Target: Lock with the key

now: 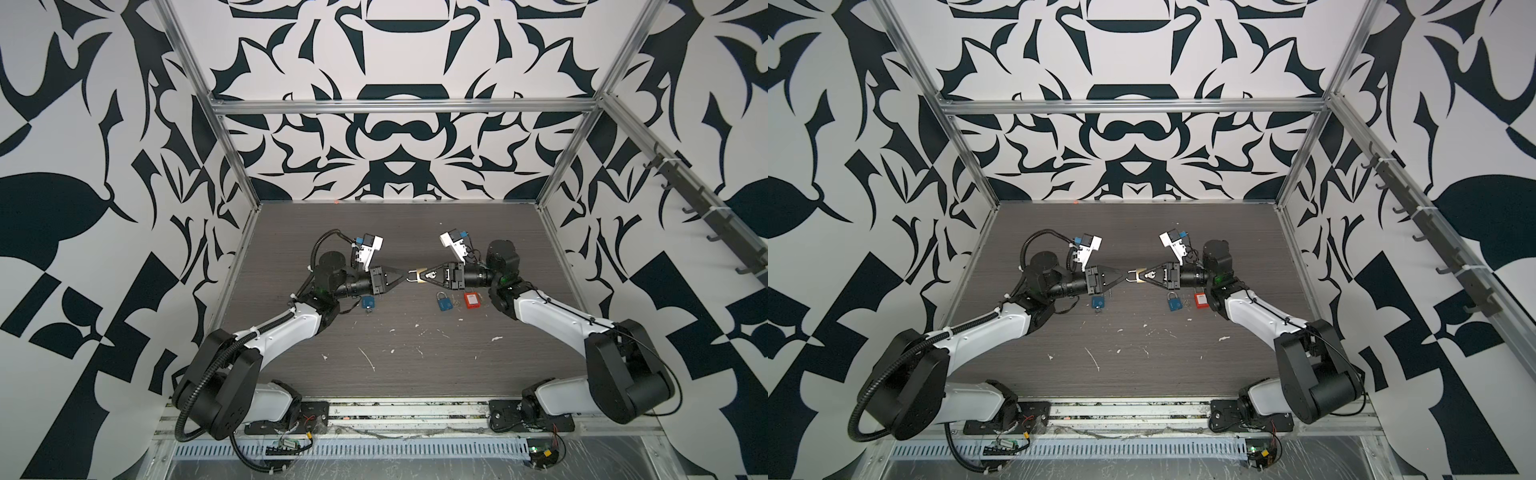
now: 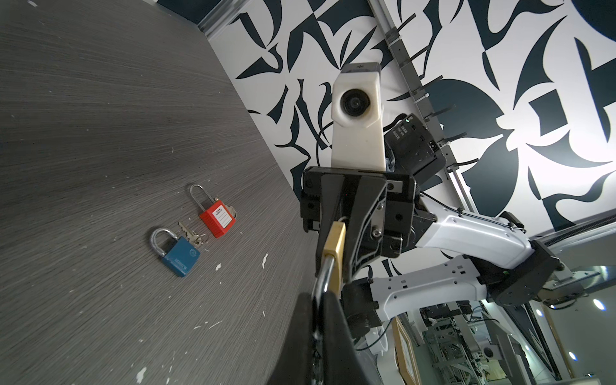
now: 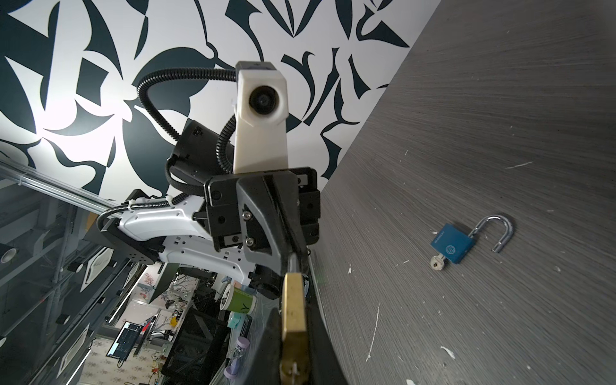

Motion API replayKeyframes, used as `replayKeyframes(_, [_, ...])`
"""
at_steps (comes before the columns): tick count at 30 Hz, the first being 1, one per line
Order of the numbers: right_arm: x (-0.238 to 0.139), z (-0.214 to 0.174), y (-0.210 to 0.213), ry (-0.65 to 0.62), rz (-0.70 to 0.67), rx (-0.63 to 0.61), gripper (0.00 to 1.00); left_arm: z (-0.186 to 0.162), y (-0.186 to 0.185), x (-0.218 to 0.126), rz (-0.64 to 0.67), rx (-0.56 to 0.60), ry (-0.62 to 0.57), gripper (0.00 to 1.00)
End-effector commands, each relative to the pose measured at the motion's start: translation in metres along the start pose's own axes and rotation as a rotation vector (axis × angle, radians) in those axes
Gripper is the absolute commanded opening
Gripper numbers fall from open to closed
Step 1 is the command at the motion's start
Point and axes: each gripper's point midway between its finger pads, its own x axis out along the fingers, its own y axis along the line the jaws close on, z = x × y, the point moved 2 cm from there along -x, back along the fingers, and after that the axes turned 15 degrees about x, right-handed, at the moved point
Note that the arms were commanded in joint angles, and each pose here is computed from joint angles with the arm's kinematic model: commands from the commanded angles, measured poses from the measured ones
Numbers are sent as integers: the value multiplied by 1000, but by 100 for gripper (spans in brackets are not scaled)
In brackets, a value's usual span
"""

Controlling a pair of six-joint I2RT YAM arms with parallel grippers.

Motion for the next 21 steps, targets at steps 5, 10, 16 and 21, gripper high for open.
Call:
replayKeyframes(5, [35,-1,9,39,25,-73,0,9,-53,18,-205,113,37,0])
replayKeyframes(10, [30,8,8,-12,8,-52,0,6,-45,16,-171,97,35,0])
replayKeyframes(16, [-3,30,-11,-187,-114,79,0,6,-11,-2,-58,55,-32,56])
replayKeyframes(21, [-7,27,-1,-204,-47,138,0,16,6,-28,-81,16,-174,67])
